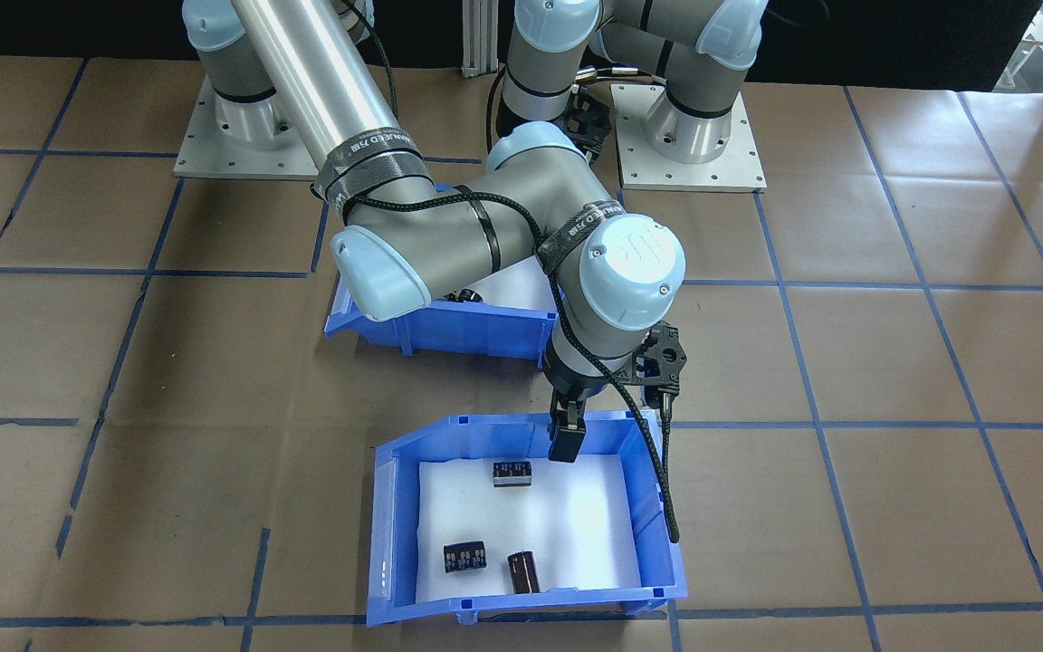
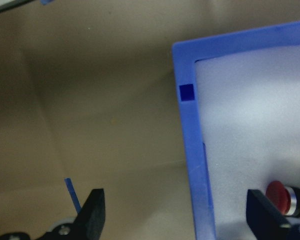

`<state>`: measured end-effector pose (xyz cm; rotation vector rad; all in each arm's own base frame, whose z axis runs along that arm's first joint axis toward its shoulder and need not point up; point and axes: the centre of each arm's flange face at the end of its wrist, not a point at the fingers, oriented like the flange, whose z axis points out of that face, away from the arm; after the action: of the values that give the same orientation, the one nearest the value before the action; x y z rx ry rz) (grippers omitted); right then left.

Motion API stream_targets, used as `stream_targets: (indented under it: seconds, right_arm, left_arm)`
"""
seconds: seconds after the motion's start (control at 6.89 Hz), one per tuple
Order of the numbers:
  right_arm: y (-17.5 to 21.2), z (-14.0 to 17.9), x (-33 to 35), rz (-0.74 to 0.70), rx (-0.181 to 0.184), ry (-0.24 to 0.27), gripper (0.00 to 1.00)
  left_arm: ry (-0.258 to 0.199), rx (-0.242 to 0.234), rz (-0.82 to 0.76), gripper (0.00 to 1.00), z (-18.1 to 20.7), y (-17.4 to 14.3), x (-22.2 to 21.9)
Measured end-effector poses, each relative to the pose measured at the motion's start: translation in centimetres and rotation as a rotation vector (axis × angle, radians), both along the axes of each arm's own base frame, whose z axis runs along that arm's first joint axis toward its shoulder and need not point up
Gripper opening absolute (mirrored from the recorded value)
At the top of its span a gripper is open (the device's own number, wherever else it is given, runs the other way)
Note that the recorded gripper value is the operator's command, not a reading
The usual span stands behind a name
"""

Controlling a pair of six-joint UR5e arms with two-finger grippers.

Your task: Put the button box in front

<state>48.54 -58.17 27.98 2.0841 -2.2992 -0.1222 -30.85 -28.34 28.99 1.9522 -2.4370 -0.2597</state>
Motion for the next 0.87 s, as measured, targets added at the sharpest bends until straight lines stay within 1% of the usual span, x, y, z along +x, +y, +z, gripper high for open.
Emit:
stream_targets:
  seconds: [0.15, 0.29, 0.44, 0.58, 0.73, 0.87]
  right_arm:
    - [-0.1, -0.6, 0.0, -0.002, -0.027, 0.001, 1.00]
    - [-0.3, -0.6, 0.0, 0.000, -0.044, -0.002, 1.00]
    - [-0.4, -0.7, -0.1, 0.000, -0.050, -0.003, 1.00]
    - [-0.4, -1.3, -0.1, -0.003, -0.046, 0.001, 0.93]
    - [-0.5, -1.8, -0.1, -0.005, -0.046, 0.002, 0.61]
    - [-0.7, -1.6, -0.1, -0.004, -0.060, 0.001, 0.32]
  left_arm:
    - [0.012, -0.021, 0.009, 0.94, -0.9, -0.1, -0.1]
    - [0.017, -0.029, 0.019, 0.93, -1.4, -0.2, -0.1]
    - [0.017, -0.028, 0.029, 0.93, -1.8, -0.2, -0.2]
    - [0.016, -0.026, 0.034, 0.66, -2.2, -0.4, -0.3]
    - [0.018, -0.031, 0.036, 0.46, -2.7, -0.8, -0.5]
    - [0.026, -0.044, 0.036, 0.25, -2.9, -1.1, -0.6]
